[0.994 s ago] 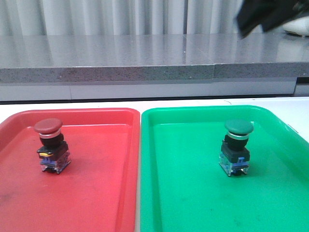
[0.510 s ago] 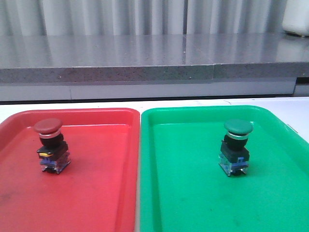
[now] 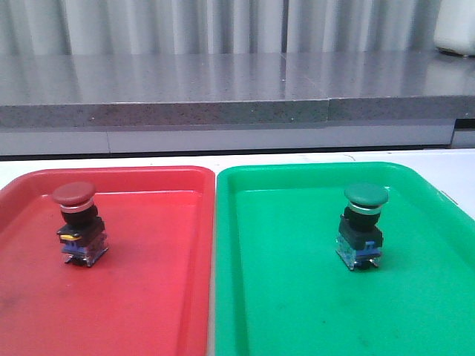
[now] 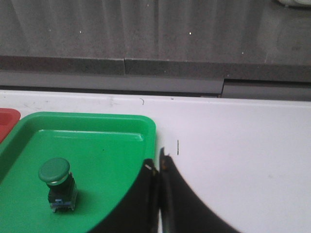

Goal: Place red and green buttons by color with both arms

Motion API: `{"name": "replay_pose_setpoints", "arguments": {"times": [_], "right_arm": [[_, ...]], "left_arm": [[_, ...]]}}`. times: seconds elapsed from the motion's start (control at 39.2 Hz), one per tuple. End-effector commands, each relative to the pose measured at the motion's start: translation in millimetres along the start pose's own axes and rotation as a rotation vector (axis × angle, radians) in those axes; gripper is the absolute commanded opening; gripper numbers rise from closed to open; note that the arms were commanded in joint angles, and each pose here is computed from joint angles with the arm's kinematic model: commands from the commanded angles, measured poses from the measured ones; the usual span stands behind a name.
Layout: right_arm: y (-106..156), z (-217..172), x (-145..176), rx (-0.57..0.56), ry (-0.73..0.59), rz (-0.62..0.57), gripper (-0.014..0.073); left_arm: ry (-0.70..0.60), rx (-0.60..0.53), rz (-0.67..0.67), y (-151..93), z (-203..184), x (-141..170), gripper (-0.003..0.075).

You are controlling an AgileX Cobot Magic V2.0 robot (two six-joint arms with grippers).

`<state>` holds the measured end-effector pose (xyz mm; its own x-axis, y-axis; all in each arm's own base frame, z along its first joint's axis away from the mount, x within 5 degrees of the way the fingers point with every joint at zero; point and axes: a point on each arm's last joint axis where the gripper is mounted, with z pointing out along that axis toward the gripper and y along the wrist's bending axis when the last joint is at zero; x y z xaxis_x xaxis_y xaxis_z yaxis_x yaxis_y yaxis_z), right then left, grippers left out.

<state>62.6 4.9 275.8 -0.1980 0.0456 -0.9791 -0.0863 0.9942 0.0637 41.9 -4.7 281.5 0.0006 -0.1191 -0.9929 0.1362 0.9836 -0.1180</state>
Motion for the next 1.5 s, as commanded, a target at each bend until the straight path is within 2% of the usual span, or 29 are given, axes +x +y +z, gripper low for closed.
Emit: {"name": "replay_pose_setpoints", "arguments": {"times": [0.0, 0.84, 1.02, 1.33, 1.48], "right_arm": [[1, -6, -16, -0.006, -0.133, -0.032, -0.0068], [1, -6, -16, -0.006, -0.133, -0.032, -0.0068], [1, -6, -16, -0.006, -0.133, -0.032, -0.0068], [1, -6, -16, -0.005, -0.131, -0.032, -0.0068], [1, -6, -16, -0.005, -0.131, -0.032, -0.0068]], "left_arm": [[-0.100, 0.018, -0.017, -2, -1, -16, -0.0020], [-0.098, 0.018, -0.017, -2, -1, -15, -0.0020], [-0.073, -0.014, -0.028, 2, 0, 12, -0.0020], [-0.067, -0.164, -0.053, 17, 10, 71, -0.0020], [-0.031, -0.186, -0.056, 19, 11, 81, -0.0020]]}}
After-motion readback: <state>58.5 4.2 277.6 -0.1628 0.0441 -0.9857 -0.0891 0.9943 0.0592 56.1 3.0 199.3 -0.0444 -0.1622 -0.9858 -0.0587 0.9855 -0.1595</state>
